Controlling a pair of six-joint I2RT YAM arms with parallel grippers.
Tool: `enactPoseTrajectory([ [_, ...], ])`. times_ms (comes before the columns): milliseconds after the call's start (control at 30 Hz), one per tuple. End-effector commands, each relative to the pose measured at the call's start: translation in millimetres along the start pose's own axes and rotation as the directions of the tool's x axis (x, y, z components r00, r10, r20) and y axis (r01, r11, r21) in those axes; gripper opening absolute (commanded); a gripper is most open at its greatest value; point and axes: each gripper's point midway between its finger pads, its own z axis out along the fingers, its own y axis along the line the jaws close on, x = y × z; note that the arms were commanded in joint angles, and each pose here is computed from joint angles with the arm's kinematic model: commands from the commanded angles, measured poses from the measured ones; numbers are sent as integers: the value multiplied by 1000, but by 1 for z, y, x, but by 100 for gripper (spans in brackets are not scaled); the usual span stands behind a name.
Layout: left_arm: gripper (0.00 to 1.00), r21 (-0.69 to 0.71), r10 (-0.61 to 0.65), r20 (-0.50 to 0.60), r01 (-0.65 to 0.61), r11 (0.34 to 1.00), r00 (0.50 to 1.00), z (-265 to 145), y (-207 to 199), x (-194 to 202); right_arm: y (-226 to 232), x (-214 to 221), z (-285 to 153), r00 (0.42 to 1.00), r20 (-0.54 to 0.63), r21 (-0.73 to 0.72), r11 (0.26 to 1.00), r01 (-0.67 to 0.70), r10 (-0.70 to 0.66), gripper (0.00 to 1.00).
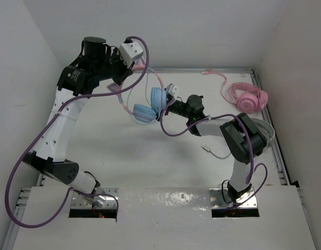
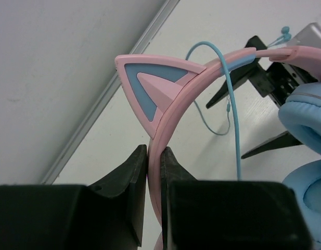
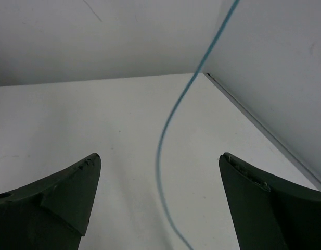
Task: Wrap the headphones
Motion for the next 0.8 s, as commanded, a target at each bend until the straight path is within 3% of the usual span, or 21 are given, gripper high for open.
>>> enactPoseTrajectory([
  [0, 0, -26, 15, 146, -11, 1000, 989, -32, 1, -45, -13, -5, 17, 998, 63, -6, 1000, 10, -10, 93],
  [133, 0, 6, 8, 166, -9, 1000, 986, -36, -6, -51, -21, 8, 34, 995, 86, 21, 999, -49, 47, 93],
  [233, 0, 16, 1, 169, -4, 1000, 986, -38, -8, -52, -33, 7, 50, 988, 131, 60, 994, -89, 80, 86],
  [367, 0, 13, 0, 148, -2, 1000, 989, -36, -9, -45, -30, 11, 57, 962, 196, 23, 979, -200, 192, 48],
  [400, 0, -2, -2, 126, 3, 1000, 992, -35, -7, -38, -32, 11, 50, 959, 211, 56, 977, -206, 190, 9],
  [433, 0, -10, -3, 113, 4, 1000, 994, -34, -7, -33, -37, 8, 42, 955, 231, 105, 971, -213, 185, 0],
  [567, 0, -103, -8, 0, 8, 995, 1000, -22, 5, 5, -87, -39, -23, 934, 343, 344, 912, -223, 99, 0],
  [633, 0, -162, -25, -110, 7, 987, 994, -11, 9, 44, -106, -40, -67, 933, 350, 470, 847, -250, 81, 0],
  [733, 0, -182, -13, -197, -23, 983, 980, 5, 7, 83, -142, -58, -141, 953, 302, 658, 726, -199, -12, 0],
  [767, 0, -142, -13, -216, -18, 990, 976, 11, -2, 95, -145, -45, -152, 971, 238, 687, 702, -185, 22, 0],
])
